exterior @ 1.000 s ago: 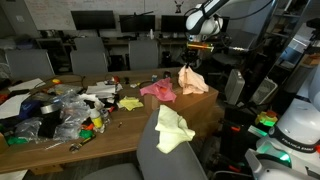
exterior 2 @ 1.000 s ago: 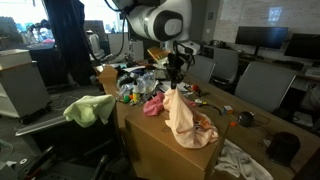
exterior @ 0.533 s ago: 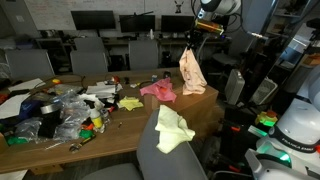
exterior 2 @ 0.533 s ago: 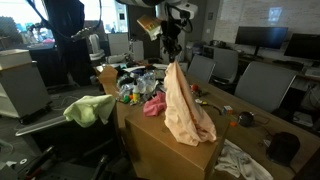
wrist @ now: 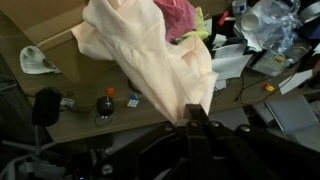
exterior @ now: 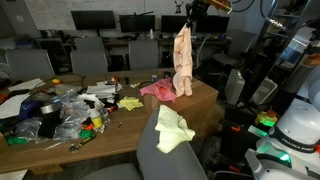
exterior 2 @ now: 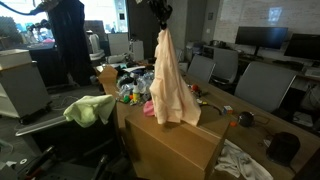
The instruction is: Put the three towels on the headrest of the grey chair
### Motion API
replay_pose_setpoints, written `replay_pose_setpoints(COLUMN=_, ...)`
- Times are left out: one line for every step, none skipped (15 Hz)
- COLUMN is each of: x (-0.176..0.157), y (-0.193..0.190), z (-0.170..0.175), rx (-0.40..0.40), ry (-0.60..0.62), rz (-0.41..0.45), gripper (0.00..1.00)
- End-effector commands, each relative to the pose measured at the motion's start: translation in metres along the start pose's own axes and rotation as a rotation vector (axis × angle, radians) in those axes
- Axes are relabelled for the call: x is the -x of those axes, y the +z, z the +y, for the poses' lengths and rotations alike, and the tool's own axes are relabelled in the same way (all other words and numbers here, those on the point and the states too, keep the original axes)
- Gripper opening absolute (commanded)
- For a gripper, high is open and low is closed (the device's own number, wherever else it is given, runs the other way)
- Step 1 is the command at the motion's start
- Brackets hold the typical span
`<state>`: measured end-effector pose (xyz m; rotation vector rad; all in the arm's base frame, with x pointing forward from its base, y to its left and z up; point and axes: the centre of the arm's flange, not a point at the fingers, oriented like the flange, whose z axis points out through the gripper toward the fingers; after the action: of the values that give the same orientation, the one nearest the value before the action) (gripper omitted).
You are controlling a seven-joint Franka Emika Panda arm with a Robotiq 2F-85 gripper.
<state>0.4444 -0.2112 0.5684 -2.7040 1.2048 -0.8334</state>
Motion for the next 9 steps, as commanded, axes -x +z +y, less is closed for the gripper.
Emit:
replay_pose_setpoints(x=0.019, y=-0.053, z=-0.007, rx=-0.043, ry=-0.031, rz=0.102, gripper=0.00)
replay_pose_setpoints(x=0.022, y=-0.064, z=-0.008, rx=-0.053, ry=-0.042, rz=0.121, gripper=0.00)
replay_pose_setpoints(x=0.028, y=-0.075, z=-0.010, rx=-0.065, ry=-0.061, rz=0.135, gripper=0.00)
replay_pose_setpoints(x=0.033, y=-0.085, z=-0.012, rx=-0.077, ry=-0.083, rz=0.147, gripper=0.00)
replay_pose_setpoints(x=0.041, y=-0.092, z=-0.013, rx=-0.099, ry=-0.135, rz=0.139, gripper=0.00)
replay_pose_setpoints(x=0.048, y=-0.099, z=-0.016, rx=-0.124, ry=-0.188, rz=0.125, gripper=0.00)
replay_pose_setpoints(x=0.055, y=-0.105, z=-0.018, rx=-0.142, ry=-0.244, rz=0.106, gripper=0.00)
replay_pose_setpoints(x=0.062, y=-0.107, z=-0.020, rx=-0.155, ry=-0.292, rz=0.091, gripper=0.00)
replay_pose_setpoints(x=0.070, y=-0.110, z=-0.024, rx=-0.171, ry=-0.343, rz=0.062, gripper=0.00)
